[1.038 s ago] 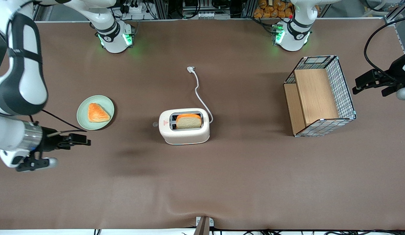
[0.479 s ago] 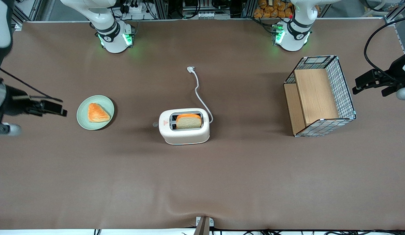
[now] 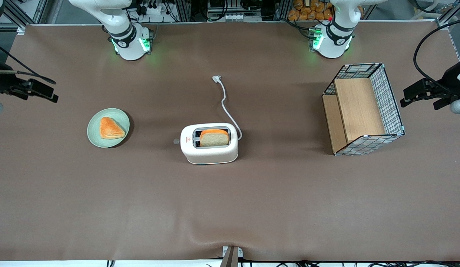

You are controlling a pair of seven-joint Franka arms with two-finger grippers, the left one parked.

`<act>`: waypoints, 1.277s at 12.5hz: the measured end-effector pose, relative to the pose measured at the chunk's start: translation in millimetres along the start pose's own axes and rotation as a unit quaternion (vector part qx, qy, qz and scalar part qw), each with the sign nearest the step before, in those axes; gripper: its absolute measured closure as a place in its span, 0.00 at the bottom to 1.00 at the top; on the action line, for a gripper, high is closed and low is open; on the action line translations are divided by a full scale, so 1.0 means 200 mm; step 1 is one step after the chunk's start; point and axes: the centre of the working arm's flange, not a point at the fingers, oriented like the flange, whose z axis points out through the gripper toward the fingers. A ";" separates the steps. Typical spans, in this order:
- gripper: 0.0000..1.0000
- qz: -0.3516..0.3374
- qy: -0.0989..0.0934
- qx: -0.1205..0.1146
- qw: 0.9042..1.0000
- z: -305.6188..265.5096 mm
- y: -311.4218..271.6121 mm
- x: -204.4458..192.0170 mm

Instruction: Press toaster button with right arm

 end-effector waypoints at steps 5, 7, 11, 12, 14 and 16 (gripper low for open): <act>0.00 -0.004 0.012 -0.006 1.000 0.00 -0.02 0.00; 0.00 -0.006 0.016 -0.007 1.000 0.01 -0.02 0.01; 0.00 -0.011 0.015 -0.007 1.000 0.02 -0.02 0.03; 0.00 -0.011 0.015 -0.007 1.000 0.02 -0.02 0.03; 0.00 -0.012 0.016 -0.007 1.000 0.02 -0.02 0.03; 0.00 -0.013 0.025 -0.006 1.000 0.01 -0.02 0.04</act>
